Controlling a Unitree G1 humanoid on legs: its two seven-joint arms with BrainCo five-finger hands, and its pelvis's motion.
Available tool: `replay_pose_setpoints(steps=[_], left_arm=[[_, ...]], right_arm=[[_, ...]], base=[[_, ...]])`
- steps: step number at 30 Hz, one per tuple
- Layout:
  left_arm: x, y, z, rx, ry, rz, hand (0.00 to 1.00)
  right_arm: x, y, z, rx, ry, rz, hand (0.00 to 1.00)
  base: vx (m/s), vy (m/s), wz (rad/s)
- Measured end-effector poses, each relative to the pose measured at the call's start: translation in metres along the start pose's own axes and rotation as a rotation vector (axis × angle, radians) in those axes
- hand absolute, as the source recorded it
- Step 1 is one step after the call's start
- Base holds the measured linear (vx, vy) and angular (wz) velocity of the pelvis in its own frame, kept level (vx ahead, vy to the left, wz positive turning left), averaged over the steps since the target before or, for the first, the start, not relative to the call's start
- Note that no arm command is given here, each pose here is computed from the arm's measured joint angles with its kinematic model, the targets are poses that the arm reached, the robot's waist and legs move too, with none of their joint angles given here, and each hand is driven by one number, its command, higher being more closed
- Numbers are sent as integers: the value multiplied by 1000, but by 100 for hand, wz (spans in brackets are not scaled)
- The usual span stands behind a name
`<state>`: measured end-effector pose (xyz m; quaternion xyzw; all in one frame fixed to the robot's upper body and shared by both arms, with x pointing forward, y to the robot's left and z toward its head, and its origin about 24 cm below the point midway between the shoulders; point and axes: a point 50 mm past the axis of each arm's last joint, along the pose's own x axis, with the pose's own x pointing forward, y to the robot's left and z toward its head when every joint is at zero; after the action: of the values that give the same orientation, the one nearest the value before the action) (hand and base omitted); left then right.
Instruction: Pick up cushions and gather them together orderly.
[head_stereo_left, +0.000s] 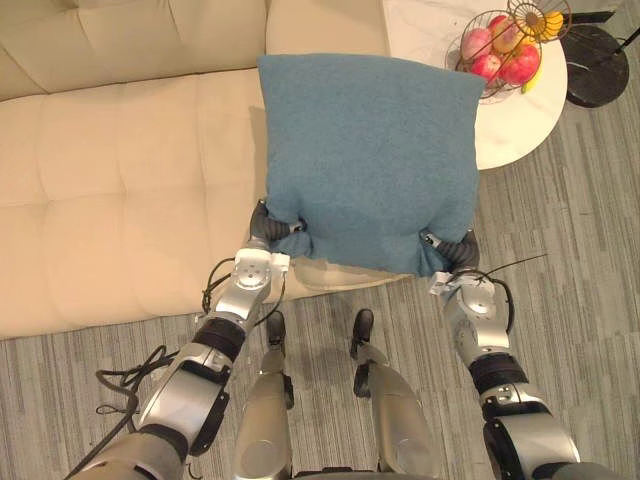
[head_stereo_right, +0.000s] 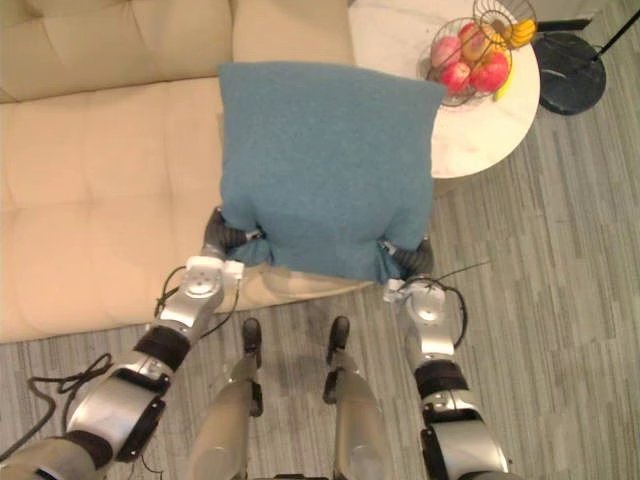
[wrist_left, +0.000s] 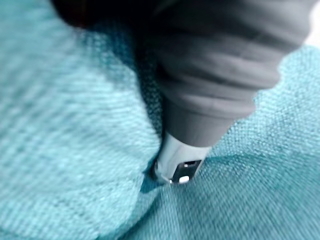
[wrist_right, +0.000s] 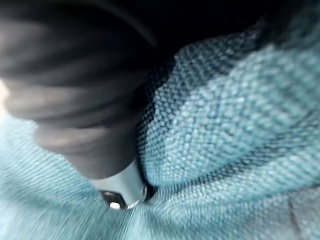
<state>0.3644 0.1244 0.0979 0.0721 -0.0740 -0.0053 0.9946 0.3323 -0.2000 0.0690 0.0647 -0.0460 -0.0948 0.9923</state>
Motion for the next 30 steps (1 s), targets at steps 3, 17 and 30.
replay_pose_setpoints(steps=[3,17,30], left_arm=[[-11,-5,8,-51,-59,-16,100],[-140,-15,-56,-310,167,-53,100],[-173,-10,-44,-451,145,7,100]], right_arm=[[-19,-3,-4,18,-15,6,100],[-124,-22,-39,73,99,16,100],[-140,-13,-19,-10,4,71,100]], base=[[64,-1,6],[96,12,13],[18,3,10]])
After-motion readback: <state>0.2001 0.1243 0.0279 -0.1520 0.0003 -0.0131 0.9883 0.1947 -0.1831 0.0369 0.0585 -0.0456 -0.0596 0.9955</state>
